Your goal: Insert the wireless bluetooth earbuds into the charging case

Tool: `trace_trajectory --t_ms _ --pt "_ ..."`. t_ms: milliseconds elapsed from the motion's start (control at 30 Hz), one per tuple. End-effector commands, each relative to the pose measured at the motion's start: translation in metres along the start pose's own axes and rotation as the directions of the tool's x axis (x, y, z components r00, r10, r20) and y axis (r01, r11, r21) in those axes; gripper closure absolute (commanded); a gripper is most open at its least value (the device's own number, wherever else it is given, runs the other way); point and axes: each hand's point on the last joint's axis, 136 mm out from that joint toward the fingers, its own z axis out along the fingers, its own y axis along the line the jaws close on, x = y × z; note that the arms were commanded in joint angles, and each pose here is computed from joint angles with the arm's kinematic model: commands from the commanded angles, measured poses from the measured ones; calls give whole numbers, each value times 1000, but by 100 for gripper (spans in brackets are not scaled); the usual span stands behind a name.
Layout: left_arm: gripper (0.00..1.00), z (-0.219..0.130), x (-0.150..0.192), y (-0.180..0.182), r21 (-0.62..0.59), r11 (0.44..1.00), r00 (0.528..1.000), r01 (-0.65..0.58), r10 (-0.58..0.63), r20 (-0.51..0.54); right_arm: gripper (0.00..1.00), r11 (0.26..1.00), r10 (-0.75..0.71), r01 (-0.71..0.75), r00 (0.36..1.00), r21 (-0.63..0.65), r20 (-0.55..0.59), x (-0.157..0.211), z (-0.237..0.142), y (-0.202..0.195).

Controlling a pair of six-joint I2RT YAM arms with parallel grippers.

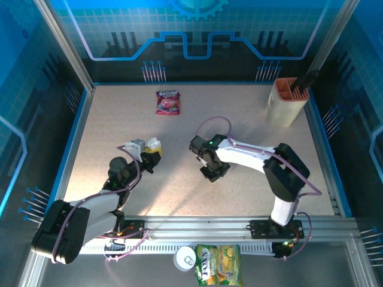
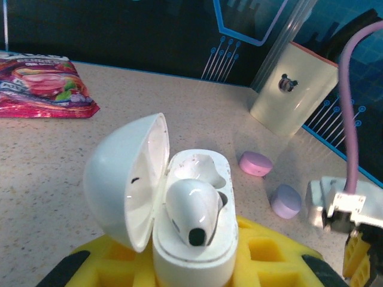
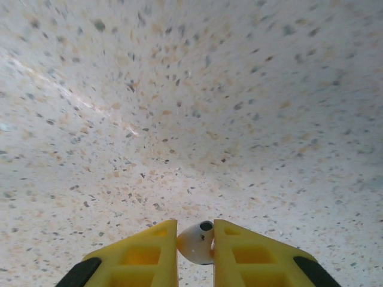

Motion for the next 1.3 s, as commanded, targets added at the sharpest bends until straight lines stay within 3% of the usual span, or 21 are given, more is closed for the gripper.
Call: trace_trajectory --t_ms 0,200,333,567,1000,1267 --pt "97 11 -20 -15 9 992 990 -124 123 66 83 991 104 -90 985 -102 140 -17 -15 -1" --pt "95 29 -15 -47 92 968 972 -233 228 59 83 935 285 -189 902 -299 324 -34 -49 -9" --pt "95 41 -9 -70 163 945 958 -284 276 71 83 858 404 -203 834 -472 376 -39 -72 -11" --pt "95 60 9 -109 265 887 925 -379 372 80 83 749 534 -175 731 -639 425 -35 -109 -18" --pt "96 76 42 -151 373 824 898 -426 435 65 83 667 565 -7 656 -745 500 -39 -162 -8" --pt "96 77 46 -160 395 817 900 -420 430 68 83 648 559 24 664 -762 496 -46 -168 0"
